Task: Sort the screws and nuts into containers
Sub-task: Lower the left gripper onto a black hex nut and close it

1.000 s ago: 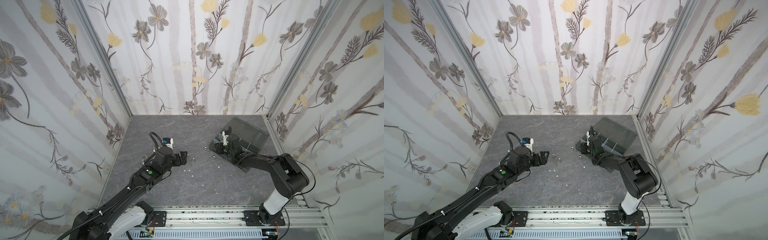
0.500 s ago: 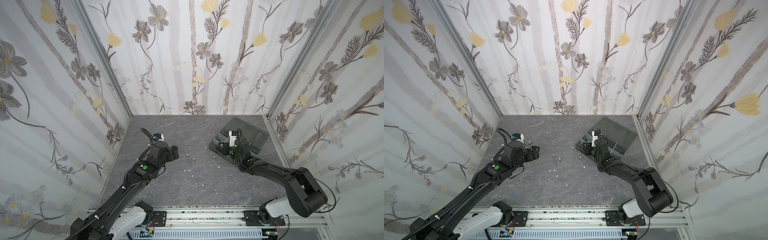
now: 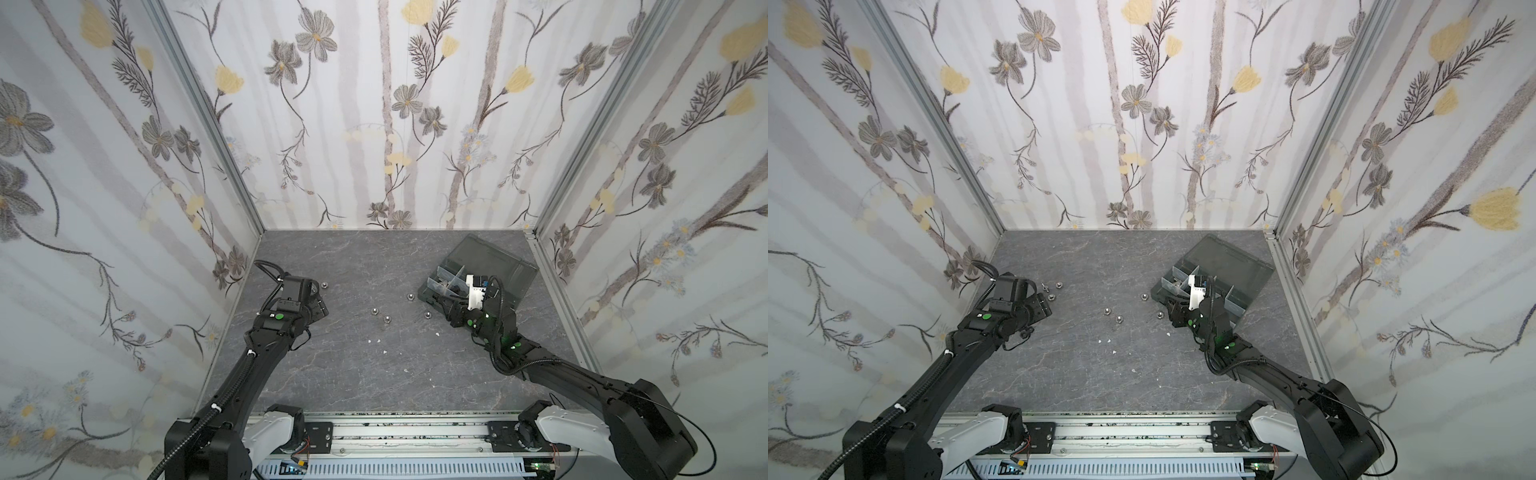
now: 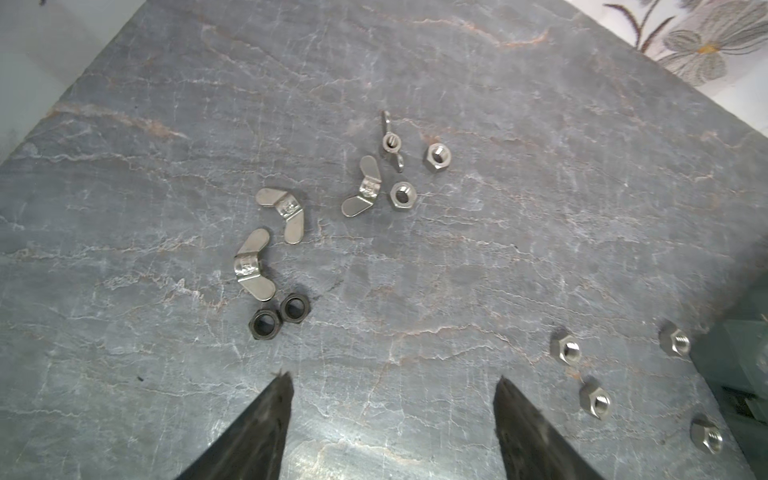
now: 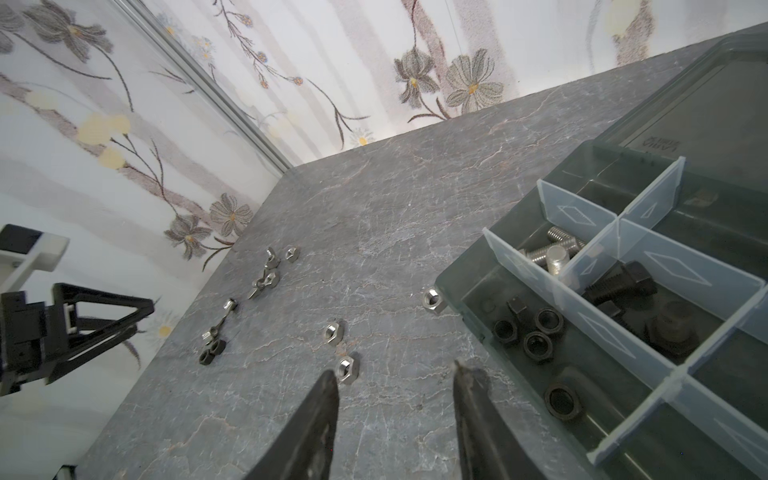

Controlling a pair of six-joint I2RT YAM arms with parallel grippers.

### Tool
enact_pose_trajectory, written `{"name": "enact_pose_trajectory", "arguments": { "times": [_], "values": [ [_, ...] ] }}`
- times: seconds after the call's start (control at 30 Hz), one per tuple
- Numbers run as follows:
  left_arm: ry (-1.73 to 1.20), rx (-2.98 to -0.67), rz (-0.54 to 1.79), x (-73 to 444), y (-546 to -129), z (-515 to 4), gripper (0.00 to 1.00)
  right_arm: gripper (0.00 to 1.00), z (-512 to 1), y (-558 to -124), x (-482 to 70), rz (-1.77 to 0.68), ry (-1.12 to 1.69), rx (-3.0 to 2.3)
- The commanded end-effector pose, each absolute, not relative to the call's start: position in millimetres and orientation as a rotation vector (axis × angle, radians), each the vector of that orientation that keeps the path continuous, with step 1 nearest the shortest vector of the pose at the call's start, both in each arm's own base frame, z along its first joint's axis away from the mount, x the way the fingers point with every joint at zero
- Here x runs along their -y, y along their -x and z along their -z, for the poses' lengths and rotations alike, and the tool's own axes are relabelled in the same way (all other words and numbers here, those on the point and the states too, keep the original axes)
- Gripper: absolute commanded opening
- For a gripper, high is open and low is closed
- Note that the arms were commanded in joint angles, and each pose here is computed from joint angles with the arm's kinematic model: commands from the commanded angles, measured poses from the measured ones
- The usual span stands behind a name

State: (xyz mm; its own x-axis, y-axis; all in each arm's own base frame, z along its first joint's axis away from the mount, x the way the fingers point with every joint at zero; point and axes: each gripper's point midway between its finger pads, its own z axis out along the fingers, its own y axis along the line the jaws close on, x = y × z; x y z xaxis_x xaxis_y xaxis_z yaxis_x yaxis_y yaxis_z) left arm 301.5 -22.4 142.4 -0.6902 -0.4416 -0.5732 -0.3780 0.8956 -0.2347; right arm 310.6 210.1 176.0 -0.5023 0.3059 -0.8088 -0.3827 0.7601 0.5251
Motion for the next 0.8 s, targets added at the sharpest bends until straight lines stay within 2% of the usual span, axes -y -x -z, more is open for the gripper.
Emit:
{"name": "enact_pose_trajectory", "arguments": {
  "times": [0.0, 0.2, 0.77],
  "values": [
    [0.602, -2.456, 0.135, 18, -301, -133, 0.72, 0.47, -193, -305, -221, -0.932, 0.063, -1.852],
    [0.657, -2.517, 0.013, -7, -300, -111, 0.66, 0.48, -195, -294, -229, -0.998, 0.088, -1.841],
    [0.687, -2.650, -0.021, -14, -319, -62, 0.36, 0.46, -199, -288, -228, -1.033, 0.079, -1.817]
  ]
}}
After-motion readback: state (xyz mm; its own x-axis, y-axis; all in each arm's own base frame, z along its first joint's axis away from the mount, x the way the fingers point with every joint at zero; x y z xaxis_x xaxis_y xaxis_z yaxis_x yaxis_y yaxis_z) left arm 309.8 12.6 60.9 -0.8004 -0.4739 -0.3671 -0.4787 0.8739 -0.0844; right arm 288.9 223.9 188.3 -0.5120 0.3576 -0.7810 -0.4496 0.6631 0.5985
